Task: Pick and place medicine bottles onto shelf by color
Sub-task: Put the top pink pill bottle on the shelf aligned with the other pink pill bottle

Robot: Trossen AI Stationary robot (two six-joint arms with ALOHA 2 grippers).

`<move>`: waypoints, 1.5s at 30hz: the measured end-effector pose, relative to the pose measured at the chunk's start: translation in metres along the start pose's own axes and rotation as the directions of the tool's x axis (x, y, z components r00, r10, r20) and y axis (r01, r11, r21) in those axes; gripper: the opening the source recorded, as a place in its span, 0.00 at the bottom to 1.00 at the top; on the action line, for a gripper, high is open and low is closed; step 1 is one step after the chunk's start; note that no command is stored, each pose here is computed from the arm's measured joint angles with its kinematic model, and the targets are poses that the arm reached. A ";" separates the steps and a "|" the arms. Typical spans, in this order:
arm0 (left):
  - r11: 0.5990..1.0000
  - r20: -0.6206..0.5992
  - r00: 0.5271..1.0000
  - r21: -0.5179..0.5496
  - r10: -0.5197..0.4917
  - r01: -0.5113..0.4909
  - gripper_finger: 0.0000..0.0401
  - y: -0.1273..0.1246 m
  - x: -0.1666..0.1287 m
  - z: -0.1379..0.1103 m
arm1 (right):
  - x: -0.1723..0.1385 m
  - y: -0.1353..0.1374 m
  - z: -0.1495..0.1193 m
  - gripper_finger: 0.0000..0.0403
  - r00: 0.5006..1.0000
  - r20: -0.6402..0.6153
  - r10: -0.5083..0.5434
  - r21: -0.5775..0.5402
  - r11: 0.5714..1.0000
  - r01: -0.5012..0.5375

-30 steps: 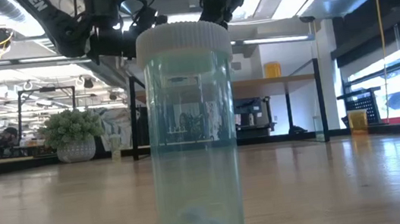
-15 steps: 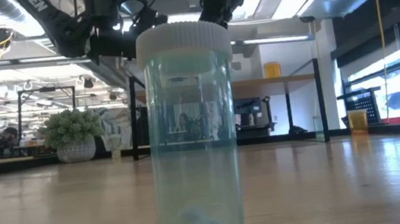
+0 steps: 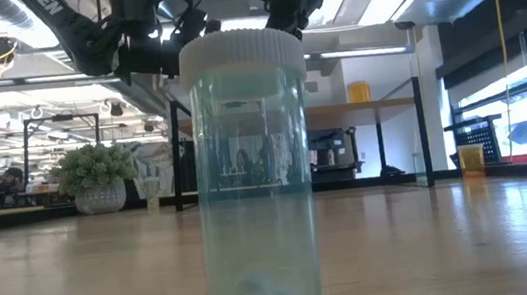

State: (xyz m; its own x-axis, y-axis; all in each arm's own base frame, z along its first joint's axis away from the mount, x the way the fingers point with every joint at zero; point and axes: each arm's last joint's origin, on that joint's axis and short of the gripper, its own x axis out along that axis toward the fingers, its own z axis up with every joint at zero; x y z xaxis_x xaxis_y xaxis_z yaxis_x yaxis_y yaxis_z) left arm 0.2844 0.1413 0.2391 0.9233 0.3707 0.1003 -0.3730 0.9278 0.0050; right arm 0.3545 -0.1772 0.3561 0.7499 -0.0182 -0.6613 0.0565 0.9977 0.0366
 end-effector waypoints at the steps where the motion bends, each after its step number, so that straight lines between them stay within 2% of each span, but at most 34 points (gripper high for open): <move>1: 1.000 0.000 1.000 0.009 0.000 0.000 0.36 0.000 0.000 0.000 | 0.000 0.000 0.000 0.30 1.000 0.000 0.000 0.000 1.000 0.000; 13: 0.998 0.015 1.000 0.069 0.005 -0.006 0.36 0.000 -0.004 0.009 | 0.000 0.000 -0.001 0.30 1.000 -0.015 -0.013 0.004 1.000 0.013; 21: 0.979 0.001 0.991 0.153 0.134 -0.132 0.35 0.002 -0.016 0.028 | 0.000 0.000 -0.002 0.30 1.000 -0.022 -0.014 0.006 1.000 0.015; 27: 0.974 -0.006 0.985 0.148 0.174 -0.172 0.35 0.002 -0.030 0.045 | 0.000 -0.002 -0.003 0.30 0.996 -0.047 -0.075 0.006 0.997 0.076; 38: 0.980 -0.014 0.985 0.107 0.173 -0.170 0.35 0.000 -0.055 0.071 | 0.001 -0.002 -0.003 0.30 0.996 -0.044 -0.081 0.040 0.996 0.083; 45: 0.983 -0.074 0.982 0.070 0.173 -0.168 0.35 -0.001 -0.063 0.071 | 0.027 -0.011 -0.010 0.30 0.988 -0.102 -0.114 0.066 0.990 0.121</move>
State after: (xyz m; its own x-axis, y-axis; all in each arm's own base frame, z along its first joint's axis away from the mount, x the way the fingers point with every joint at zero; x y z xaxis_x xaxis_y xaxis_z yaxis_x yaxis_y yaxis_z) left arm 0.2204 0.1141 0.3038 0.8492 0.5275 0.0256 -0.5280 0.8472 0.0581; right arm 0.3670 -0.1881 0.3301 0.6674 -0.1250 -0.7341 0.1902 0.9817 0.0057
